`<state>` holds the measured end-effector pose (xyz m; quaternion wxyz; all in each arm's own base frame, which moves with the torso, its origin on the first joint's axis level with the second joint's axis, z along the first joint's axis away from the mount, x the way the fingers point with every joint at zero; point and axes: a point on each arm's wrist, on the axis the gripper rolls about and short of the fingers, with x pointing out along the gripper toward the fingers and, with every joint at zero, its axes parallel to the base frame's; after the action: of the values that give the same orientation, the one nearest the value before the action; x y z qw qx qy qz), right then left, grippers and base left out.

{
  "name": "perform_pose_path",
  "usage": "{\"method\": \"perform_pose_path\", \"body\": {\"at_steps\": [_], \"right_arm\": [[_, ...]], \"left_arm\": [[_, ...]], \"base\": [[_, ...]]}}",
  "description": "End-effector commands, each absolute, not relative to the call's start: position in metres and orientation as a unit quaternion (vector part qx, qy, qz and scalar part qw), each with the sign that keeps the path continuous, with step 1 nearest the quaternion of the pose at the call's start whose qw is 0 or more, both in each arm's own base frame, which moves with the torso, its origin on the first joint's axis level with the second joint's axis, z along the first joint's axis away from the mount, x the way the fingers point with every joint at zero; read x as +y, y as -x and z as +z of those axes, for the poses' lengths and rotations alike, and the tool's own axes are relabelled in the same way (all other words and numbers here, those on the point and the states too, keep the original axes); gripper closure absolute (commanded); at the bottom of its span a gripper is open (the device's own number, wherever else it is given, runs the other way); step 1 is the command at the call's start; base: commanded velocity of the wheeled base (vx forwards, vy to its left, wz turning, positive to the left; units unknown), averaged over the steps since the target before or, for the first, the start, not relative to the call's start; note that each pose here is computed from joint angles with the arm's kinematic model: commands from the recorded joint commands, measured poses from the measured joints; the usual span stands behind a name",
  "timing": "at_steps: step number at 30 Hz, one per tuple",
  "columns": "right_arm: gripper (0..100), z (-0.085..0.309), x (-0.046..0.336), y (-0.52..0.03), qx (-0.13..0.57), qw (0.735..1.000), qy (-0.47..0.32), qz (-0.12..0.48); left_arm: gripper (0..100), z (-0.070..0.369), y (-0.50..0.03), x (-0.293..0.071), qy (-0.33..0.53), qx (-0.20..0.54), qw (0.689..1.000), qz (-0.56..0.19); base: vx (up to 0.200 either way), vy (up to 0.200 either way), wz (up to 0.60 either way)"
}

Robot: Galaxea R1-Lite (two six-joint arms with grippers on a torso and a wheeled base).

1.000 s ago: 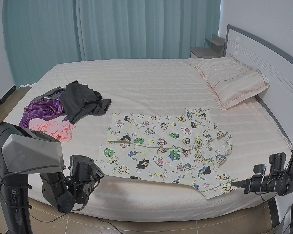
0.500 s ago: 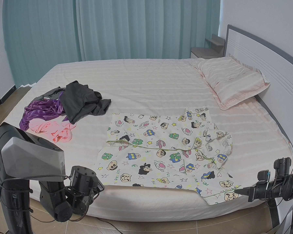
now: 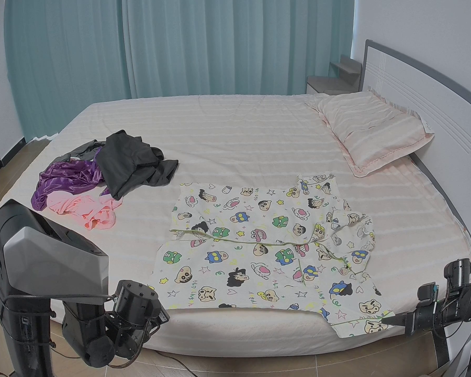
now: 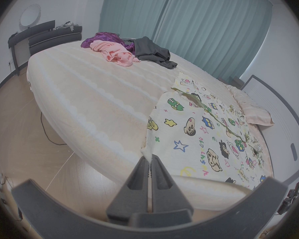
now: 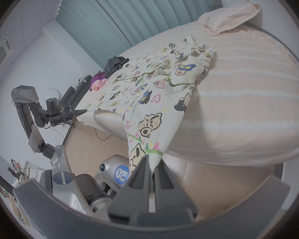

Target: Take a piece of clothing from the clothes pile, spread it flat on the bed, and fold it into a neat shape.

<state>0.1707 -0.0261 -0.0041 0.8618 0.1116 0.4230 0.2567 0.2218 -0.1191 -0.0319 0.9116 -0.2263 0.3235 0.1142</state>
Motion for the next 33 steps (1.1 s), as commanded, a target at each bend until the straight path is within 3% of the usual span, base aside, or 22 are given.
{"method": "perform_pose_path", "body": {"at_steps": [1, 18, 27, 33], "right_arm": [[100, -0.003, -0.025, -0.165, 0.425, 0.861, -0.112, 0.257], [100, 0.002, -0.025, -0.147, 0.455, 0.843, -0.095, 0.273], [100, 0.016, -0.027, -0.159, 0.408, 0.865, -0.091, 0.278], [100, 0.046, -0.022, -0.183, 0.359, 0.876, -0.16, 0.278]], "left_arm": [[100, -0.033, -0.218, -0.119, 0.221, 0.329, 0.911, 0.114], [100, -0.031, -0.2, -0.112, 0.211, 0.349, 0.906, 0.117], [100, 0.0, -0.206, -0.114, 0.253, 0.299, 0.915, 0.09], [100, 0.017, -0.224, -0.118, 0.283, 0.261, 0.919, 0.081]], "base": [[0.0, 0.0, 0.0], [0.0, 0.0, 0.0], [0.0, 0.0, 0.0], [0.0, 0.0, 0.0]]}}
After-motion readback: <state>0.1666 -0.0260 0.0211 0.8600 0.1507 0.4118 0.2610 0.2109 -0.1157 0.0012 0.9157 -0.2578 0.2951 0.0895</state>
